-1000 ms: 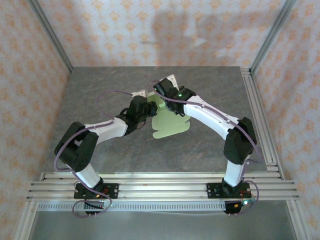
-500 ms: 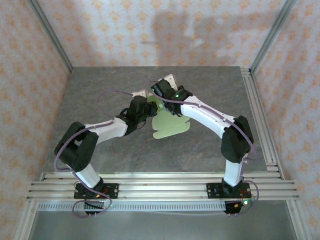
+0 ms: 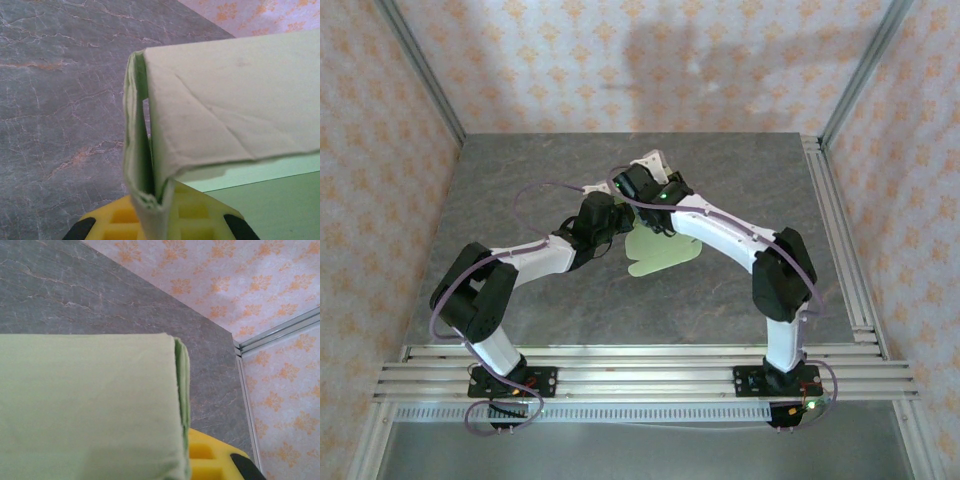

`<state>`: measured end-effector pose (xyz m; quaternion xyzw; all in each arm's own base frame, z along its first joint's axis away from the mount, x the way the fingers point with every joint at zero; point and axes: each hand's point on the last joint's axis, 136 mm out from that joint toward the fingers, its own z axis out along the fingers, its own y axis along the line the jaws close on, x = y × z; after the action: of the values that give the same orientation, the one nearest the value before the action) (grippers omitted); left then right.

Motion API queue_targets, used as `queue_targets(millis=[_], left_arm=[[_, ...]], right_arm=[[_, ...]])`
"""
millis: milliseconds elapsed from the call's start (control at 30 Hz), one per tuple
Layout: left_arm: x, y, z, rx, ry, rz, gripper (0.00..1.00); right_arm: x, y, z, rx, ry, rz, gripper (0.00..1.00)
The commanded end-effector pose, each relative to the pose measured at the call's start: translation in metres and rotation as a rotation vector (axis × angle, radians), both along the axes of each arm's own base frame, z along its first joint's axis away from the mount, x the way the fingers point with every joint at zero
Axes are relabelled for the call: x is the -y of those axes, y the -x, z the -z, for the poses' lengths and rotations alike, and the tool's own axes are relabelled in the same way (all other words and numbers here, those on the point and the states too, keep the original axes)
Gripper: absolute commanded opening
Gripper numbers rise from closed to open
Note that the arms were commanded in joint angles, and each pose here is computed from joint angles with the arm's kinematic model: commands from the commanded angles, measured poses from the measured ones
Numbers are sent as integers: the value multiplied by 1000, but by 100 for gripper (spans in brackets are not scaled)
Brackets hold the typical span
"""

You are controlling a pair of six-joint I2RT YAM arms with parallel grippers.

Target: Fold the paper box

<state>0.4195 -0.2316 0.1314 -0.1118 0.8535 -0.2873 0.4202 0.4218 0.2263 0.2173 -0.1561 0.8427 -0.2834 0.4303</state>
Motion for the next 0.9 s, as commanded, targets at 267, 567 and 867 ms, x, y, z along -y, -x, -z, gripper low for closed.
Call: queue_targets(millis=[267, 567, 867], left_arm=[[-1, -10, -10, 8, 35, -38, 0], [-6, -12, -2, -24, 40, -64, 0], [-4, -13, -3, -25, 28, -30, 0]], right_arm=[[-12, 6, -31, 46, -173, -43, 27], [-26, 24, -33, -12, -283, -189, 63], [-46, 53, -33, -163, -531, -472, 83]])
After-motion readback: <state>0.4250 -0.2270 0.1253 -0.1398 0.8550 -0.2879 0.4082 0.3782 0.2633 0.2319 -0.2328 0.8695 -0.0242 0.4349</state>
